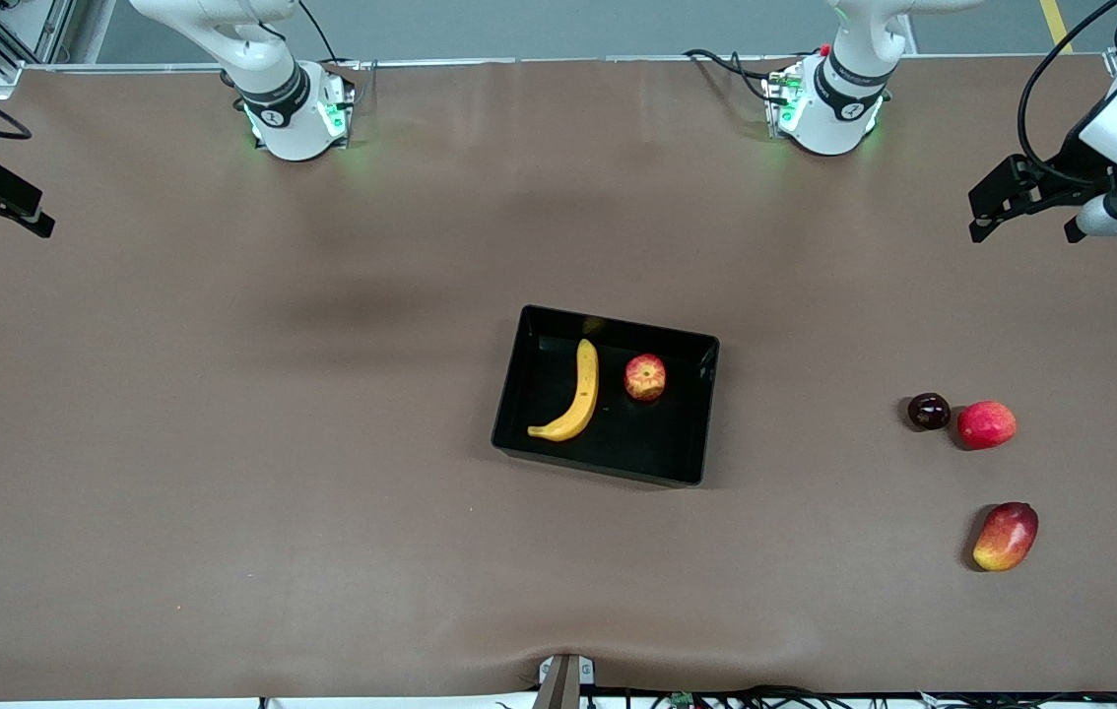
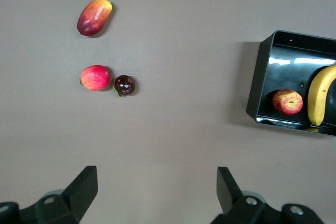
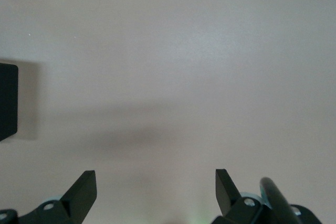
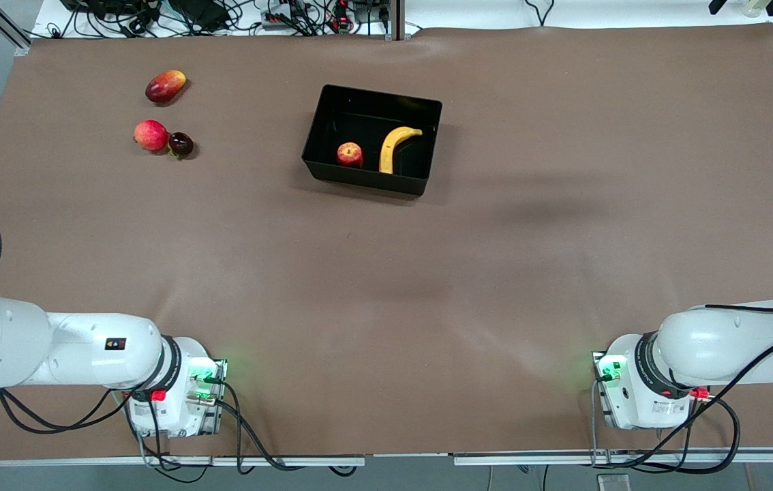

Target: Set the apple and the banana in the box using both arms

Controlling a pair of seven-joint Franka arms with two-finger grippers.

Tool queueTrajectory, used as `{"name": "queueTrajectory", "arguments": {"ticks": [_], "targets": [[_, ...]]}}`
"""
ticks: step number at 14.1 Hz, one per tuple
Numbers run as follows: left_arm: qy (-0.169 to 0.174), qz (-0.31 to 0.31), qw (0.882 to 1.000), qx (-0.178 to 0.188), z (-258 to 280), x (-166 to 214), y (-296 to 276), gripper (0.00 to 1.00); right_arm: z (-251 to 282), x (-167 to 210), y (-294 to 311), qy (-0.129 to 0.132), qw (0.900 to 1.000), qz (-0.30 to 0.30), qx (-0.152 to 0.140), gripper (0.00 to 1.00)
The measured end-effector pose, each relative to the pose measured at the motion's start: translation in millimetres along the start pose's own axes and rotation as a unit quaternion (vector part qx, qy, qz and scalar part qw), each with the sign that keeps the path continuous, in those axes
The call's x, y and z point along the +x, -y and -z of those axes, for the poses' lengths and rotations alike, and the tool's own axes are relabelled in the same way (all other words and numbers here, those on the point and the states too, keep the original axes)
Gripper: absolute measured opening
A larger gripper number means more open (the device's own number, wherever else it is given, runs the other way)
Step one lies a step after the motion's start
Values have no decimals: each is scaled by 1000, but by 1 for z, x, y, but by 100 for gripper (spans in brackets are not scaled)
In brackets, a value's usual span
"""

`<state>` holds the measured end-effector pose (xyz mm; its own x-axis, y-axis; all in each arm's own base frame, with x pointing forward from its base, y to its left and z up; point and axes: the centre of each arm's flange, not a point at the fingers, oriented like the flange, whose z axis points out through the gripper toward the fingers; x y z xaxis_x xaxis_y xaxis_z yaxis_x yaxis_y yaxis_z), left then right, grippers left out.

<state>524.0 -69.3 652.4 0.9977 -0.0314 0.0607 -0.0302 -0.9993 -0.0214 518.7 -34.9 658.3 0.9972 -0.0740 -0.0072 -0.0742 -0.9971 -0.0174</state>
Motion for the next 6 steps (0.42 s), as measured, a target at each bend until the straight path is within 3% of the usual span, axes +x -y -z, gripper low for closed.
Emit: {"name": "queueTrajectory", "arguments": {"ticks": [6], "targets": [[1, 2, 1000, 0, -1, 1, 2, 100, 0, 0, -1, 0, 1000, -1, 0, 100]]}}
